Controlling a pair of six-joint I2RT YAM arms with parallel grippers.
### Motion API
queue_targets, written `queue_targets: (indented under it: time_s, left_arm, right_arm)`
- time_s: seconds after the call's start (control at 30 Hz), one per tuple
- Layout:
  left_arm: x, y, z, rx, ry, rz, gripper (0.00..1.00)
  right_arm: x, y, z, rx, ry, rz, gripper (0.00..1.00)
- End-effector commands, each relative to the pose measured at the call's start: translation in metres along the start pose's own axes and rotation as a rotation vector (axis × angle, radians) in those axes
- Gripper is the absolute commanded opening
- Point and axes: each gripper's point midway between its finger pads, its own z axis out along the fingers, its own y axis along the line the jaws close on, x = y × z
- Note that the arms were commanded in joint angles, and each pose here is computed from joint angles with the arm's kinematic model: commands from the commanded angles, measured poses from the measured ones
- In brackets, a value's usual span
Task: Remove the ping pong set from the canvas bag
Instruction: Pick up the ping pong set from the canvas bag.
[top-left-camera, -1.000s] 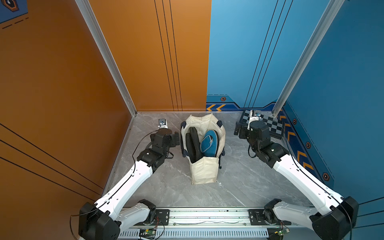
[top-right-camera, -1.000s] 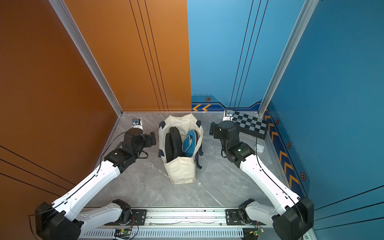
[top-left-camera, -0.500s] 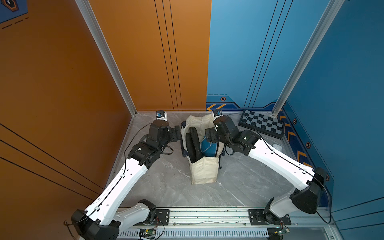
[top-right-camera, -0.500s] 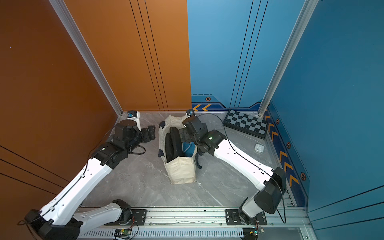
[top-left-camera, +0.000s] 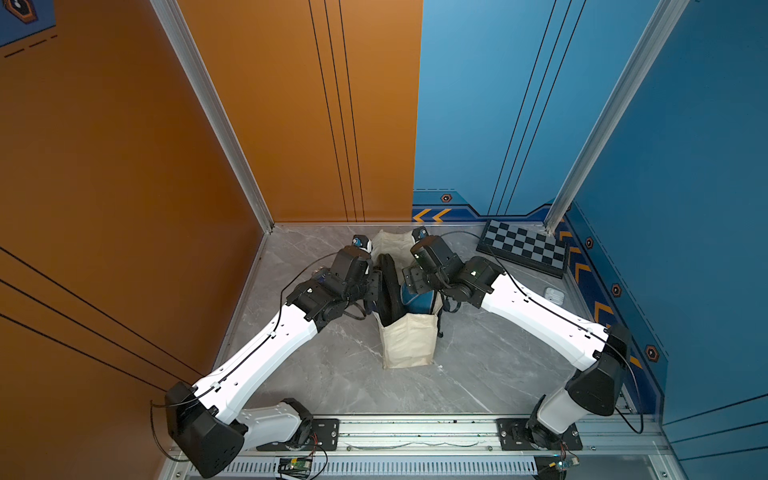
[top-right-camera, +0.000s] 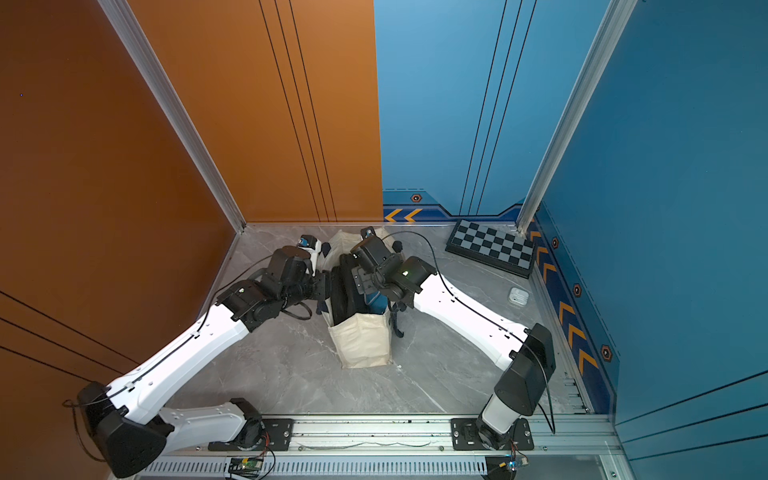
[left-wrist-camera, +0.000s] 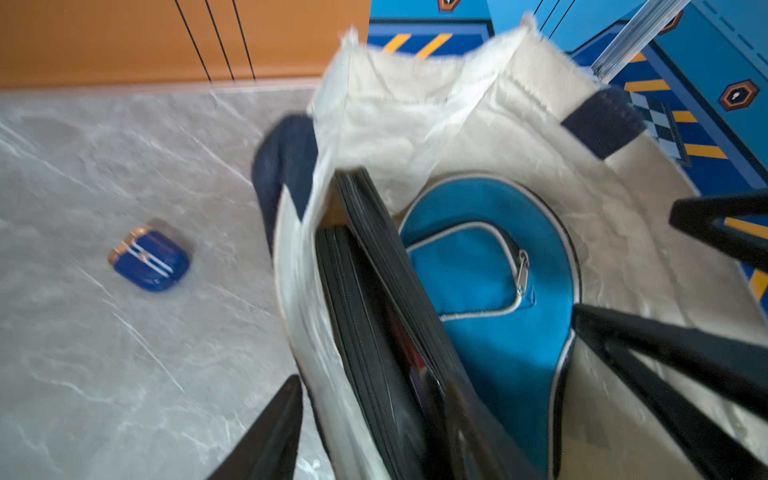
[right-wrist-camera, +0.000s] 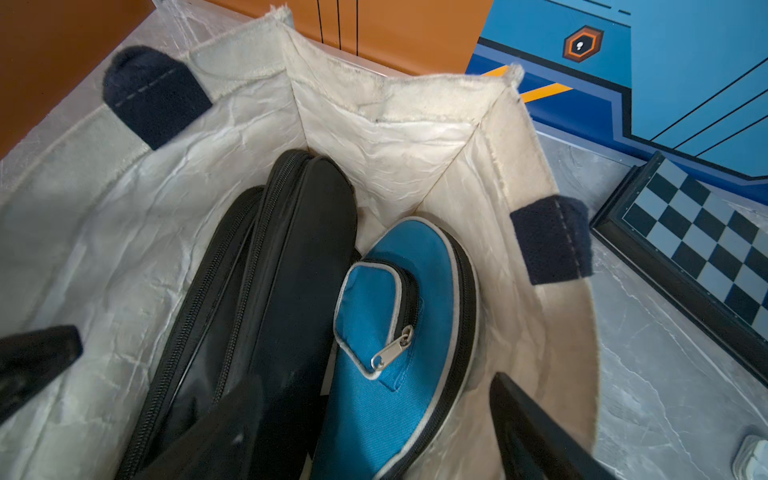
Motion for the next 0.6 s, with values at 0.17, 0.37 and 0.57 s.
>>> queue_targets:
  time_s: [0.17,0.37,0.57]
  left_arm:
    - [0.038,-0.001,0.007,0.002,0.088,0.007,0.46]
    - [0.040,-0.003,0.011,-0.010,0.075,0.005,0.44]
    - [0.052,-0.009,0.016,-0.039,0.066,0.030,0.40]
  right_arm:
    - [0.029,-0.003,0.009,-0.001,0.133,0.013,0.81]
    - [0.025,0.004,0.011,-0.014,0.217,0.025,0.79]
    - [0.012,0.024,0.021,-0.065,0.276,0.058,0.73]
